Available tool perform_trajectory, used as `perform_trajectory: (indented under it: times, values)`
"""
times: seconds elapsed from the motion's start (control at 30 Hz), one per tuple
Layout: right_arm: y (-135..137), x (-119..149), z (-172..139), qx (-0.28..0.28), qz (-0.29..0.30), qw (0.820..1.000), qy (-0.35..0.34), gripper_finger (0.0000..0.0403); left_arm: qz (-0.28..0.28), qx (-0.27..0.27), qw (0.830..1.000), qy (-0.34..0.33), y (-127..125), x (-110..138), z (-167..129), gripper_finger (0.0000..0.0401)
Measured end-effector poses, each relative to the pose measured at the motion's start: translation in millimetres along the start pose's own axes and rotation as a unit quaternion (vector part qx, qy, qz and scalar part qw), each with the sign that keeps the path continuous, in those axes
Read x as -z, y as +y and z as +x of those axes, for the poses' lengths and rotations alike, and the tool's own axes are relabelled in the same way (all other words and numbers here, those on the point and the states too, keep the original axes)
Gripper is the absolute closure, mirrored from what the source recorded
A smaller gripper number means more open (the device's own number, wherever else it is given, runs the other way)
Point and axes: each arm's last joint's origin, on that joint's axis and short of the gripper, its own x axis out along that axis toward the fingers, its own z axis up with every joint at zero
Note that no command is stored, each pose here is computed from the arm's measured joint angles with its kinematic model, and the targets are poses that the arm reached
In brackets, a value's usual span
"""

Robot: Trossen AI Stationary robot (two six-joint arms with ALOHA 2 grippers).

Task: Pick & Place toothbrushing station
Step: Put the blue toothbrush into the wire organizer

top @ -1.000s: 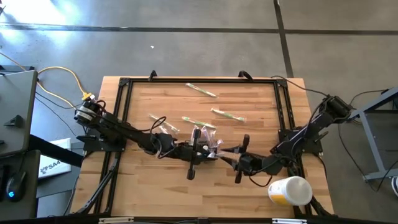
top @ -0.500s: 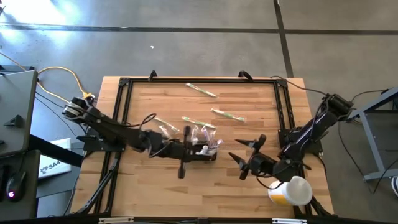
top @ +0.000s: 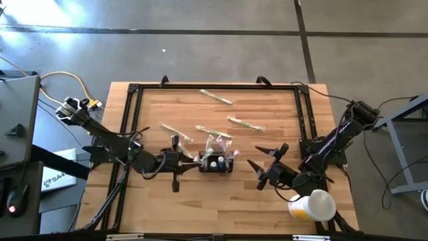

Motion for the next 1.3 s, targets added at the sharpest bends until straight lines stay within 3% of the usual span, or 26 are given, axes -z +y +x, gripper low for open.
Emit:
perform_trajectory:
  times: [0.17,0.4,0.8,1.3]
  values:
    - [-1,2,5,0.004,0.010,1.000,0.005,0.0144,0.002,-0.047,0.999,0.013,6,16,-2,0.0395]
    - [-1,5,9,0.009,0.017,1.000,0.011,0.0144,-0.013,-0.062,0.998,0.003,19,23,-1,0.0396]
    - [-1,5,9,0.006,0.030,0.999,0.010,0.0144,-0.072,-0.046,0.996,0.001,60,53,19,0.0396]
    - [-1,7,13,-0.011,0.018,1.000,0.011,0.0144,-0.121,-0.045,0.992,0.016,67,107,18,0.0396]
